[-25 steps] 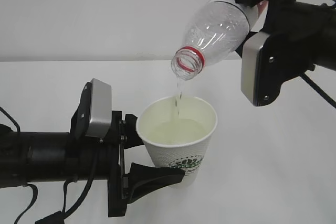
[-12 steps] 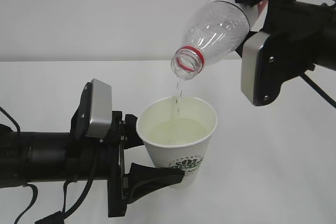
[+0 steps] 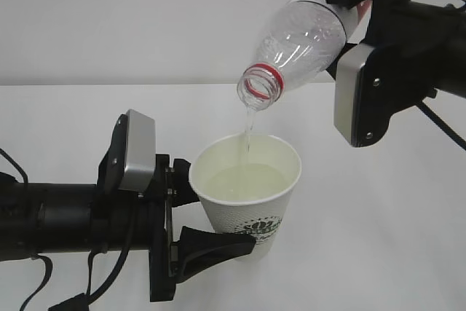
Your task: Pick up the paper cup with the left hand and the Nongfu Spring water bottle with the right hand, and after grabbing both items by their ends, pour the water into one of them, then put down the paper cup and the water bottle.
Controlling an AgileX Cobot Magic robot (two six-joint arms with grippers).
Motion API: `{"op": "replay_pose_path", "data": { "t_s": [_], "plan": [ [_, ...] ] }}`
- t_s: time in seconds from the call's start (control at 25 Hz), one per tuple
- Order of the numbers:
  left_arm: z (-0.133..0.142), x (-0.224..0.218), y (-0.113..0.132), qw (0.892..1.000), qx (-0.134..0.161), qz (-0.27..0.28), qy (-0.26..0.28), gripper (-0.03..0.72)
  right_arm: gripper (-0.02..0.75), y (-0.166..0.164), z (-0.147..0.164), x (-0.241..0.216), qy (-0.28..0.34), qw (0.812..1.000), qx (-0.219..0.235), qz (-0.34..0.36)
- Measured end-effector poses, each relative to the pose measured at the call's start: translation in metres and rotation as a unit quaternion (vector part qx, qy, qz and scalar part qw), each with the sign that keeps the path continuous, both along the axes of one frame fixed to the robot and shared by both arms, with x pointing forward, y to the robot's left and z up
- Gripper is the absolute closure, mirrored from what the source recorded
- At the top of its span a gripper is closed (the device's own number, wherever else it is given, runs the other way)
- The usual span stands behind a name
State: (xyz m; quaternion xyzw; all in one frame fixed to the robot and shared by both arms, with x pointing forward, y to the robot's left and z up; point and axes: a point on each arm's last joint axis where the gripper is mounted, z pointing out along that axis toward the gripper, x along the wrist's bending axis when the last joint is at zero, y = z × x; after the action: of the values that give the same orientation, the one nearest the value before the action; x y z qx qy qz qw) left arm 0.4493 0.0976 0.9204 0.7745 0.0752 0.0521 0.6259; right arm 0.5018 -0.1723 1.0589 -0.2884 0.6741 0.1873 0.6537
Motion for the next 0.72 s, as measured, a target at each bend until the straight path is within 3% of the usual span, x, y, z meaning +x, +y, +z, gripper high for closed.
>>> {"op": "replay_pose_path", "data": {
  "t_s": [0.72],
  "plan": [
    [0.0000,0.0000,0.0000,1.000,0.000,0.000,0.000,0.160,0.235,-0.0013,0.0011,0.0012,0.026,0.999,0.041,-0.013]
  ]
}}
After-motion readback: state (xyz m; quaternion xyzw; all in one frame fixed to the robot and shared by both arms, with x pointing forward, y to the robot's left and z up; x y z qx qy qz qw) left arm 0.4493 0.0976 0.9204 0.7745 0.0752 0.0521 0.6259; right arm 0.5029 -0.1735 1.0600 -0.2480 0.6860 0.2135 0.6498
